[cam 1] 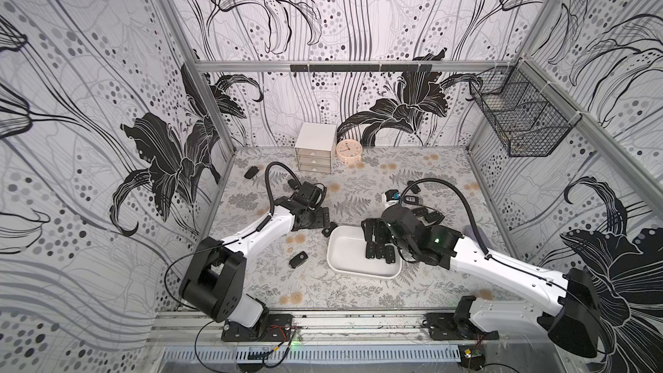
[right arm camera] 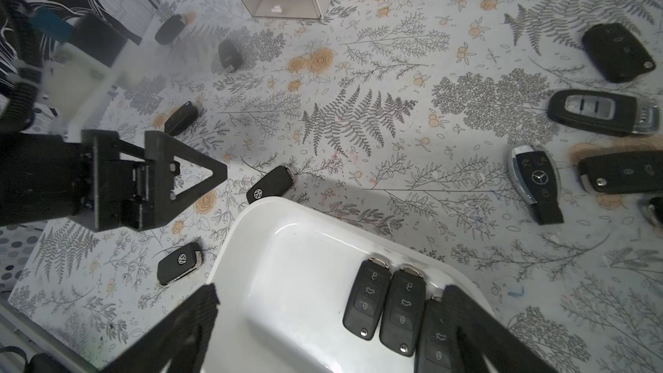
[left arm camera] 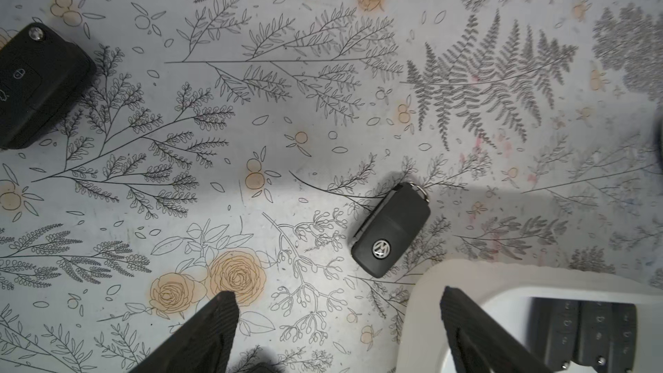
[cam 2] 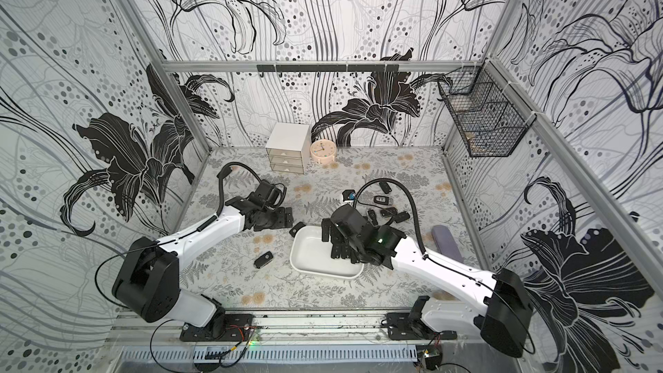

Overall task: Place the car key into the storage box
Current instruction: Adjust the storage box at the center of the board.

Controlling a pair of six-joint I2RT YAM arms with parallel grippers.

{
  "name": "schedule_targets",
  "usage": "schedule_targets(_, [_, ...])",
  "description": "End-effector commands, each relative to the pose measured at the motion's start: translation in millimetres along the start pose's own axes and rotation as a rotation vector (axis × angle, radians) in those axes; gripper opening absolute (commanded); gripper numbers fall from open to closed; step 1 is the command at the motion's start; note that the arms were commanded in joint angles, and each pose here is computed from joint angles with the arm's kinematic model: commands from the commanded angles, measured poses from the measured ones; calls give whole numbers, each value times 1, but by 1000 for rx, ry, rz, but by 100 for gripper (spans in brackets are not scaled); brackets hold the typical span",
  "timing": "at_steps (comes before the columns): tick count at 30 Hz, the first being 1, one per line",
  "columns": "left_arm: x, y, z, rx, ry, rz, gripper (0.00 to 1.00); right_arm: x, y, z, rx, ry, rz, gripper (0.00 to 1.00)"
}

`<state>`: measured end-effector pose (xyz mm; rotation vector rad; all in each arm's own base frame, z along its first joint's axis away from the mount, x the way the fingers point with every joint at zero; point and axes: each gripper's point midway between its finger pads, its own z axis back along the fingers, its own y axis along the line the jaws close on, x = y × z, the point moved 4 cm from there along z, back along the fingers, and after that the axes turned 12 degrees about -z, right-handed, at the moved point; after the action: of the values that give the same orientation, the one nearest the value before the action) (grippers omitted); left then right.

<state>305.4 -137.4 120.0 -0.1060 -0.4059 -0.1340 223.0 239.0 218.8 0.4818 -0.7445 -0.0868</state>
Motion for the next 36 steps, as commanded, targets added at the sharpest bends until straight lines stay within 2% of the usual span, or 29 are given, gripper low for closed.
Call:
schedule_targets(1, [4,-4,-6,-34,24,-57,90,0,-10,3,-34,-24,26,100])
schedule_targets(4, [-4,-8,-18,-63,72,-78,88,-1,-12,3,-44,-27,27,100])
schedule_targets(10, [-9,-22,-29,-128,88,-102,88,-4,-16,2,-61,-18,20,100])
schedule_targets(17, [-11,-33,-45,-113,111,-148,88,-6,-19,1,-78,-10,18,100])
schedule_targets(29, [9,-47,-66,-92,96,-171,88,-18,-39,1,-156,16,-21,100])
schedule_targets(32, [11,-46,-73,-75,105,-174,86,-24,-49,2,-172,22,-40,100])
schedule_targets(36, [8,-46,-78,-63,123,-185,79,-31,-63,5,-194,29,-64,100])
